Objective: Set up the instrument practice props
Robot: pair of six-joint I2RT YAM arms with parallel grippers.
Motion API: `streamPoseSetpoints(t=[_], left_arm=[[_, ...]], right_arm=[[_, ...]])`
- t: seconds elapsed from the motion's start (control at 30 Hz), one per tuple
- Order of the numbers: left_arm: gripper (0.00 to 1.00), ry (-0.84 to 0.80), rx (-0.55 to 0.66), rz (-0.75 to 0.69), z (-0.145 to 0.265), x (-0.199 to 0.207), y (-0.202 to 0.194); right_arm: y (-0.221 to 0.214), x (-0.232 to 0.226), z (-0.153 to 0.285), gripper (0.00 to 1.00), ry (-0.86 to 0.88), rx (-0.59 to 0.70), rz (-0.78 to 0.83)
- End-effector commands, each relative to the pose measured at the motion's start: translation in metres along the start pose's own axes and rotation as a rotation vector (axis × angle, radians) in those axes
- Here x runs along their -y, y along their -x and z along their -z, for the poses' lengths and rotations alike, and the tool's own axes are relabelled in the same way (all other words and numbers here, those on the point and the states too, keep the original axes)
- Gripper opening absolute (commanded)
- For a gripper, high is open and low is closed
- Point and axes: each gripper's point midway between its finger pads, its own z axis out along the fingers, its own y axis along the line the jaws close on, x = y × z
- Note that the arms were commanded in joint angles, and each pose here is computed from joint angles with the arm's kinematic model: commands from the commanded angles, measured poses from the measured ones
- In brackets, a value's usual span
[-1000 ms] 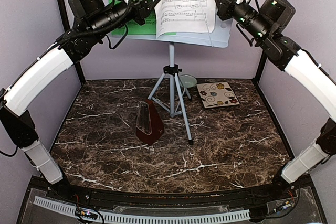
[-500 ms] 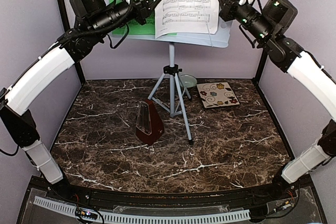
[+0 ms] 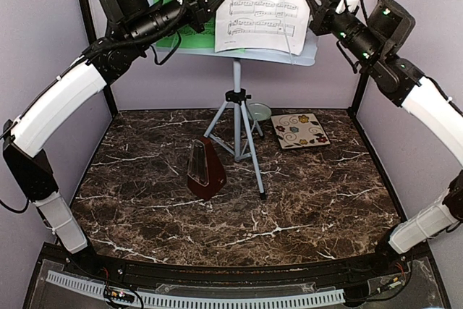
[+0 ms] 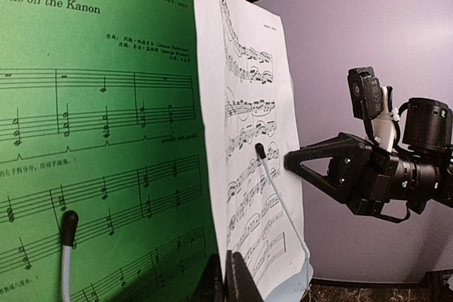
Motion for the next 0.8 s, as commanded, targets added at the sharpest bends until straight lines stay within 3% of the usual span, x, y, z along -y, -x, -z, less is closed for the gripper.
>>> streamPoseSetpoints(t=[0.0,0.4,0.77], left_arm=[[0.04,-0.016,-0.011,0.021,-0.003,0.002,-0.004],[0.14,-0.021,-0.021,0.017,-0.003,0.005,-0.007],[0.08,-0.029,-0.030,0.008,-0.004,0.006,-0.011]], right_arm=[[0.012,0.013,0.011,0.00,-0.050,0.022,0.014],[0.009,0.022,0.017,0.00,-0.071,0.009,0.022],[-0.003,0.029,0.023,0.00,-0.091,-0.015,0.009]])
